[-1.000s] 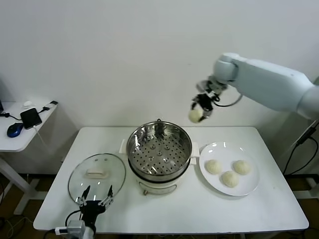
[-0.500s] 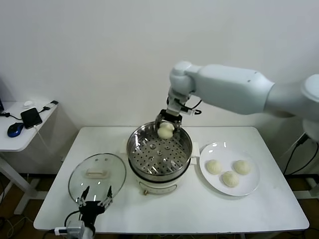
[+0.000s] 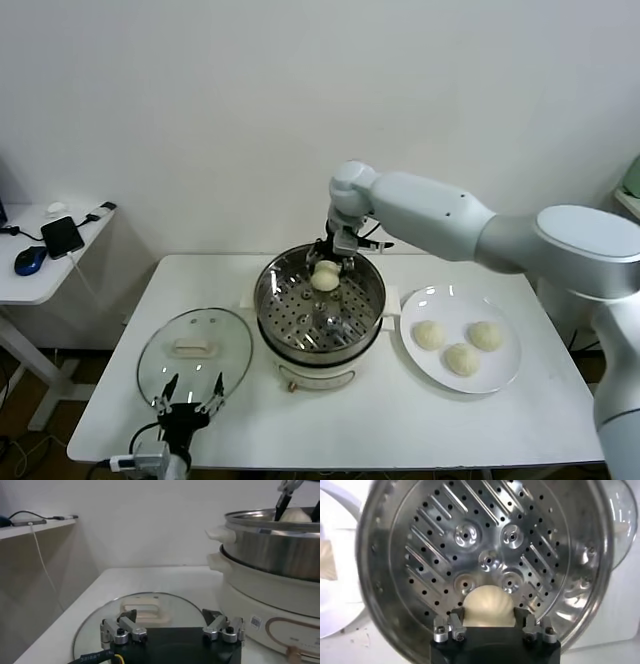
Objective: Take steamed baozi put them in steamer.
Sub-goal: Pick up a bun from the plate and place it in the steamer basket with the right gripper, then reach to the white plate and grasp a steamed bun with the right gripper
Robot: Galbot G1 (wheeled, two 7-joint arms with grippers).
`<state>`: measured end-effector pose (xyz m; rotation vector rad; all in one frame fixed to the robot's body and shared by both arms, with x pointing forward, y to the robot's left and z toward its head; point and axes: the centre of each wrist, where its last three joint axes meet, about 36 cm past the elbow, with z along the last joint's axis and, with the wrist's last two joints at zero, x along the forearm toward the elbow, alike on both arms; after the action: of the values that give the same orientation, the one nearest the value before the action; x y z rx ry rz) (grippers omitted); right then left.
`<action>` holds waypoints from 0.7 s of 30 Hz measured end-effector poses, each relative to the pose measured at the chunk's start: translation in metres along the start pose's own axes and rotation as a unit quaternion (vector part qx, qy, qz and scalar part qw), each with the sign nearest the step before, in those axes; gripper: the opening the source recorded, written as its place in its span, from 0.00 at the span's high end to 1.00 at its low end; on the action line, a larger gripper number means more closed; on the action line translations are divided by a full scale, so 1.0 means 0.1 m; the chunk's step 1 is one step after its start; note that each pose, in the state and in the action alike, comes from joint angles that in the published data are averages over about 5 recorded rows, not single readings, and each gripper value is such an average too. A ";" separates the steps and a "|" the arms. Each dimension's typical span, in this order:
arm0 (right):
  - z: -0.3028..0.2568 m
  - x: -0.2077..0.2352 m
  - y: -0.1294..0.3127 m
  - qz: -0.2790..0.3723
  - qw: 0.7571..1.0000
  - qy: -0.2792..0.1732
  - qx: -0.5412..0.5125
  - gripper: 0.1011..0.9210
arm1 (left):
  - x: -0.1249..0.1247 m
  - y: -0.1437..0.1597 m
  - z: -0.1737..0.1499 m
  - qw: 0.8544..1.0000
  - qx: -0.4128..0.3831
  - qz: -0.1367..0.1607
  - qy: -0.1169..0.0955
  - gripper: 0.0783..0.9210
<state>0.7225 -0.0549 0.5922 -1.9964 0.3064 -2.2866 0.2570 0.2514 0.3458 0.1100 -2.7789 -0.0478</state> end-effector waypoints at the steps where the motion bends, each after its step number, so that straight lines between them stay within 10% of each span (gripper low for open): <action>1: 0.01 -0.02 0.01 0.002 1.000 -0.001 0.000 0.22 | 0.00 0.00 0.00 1.000 0.001 -0.001 0.000 0.12; 10: 0.05 0.08 0.08 0.016 1.000 -0.013 -0.016 0.12 | -0.03 0.01 -0.01 1.000 0.003 -0.004 -0.002 0.12; 21: 0.31 1.25 0.75 0.000 0.984 -0.015 -0.175 0.12 | 0.01 -0.04 -0.07 1.000 0.009 0.001 -0.008 0.12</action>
<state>0.7306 -0.1556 0.7012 -2.1791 0.7532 -2.3322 0.2586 0.2470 0.3525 0.1120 -2.7956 -0.0236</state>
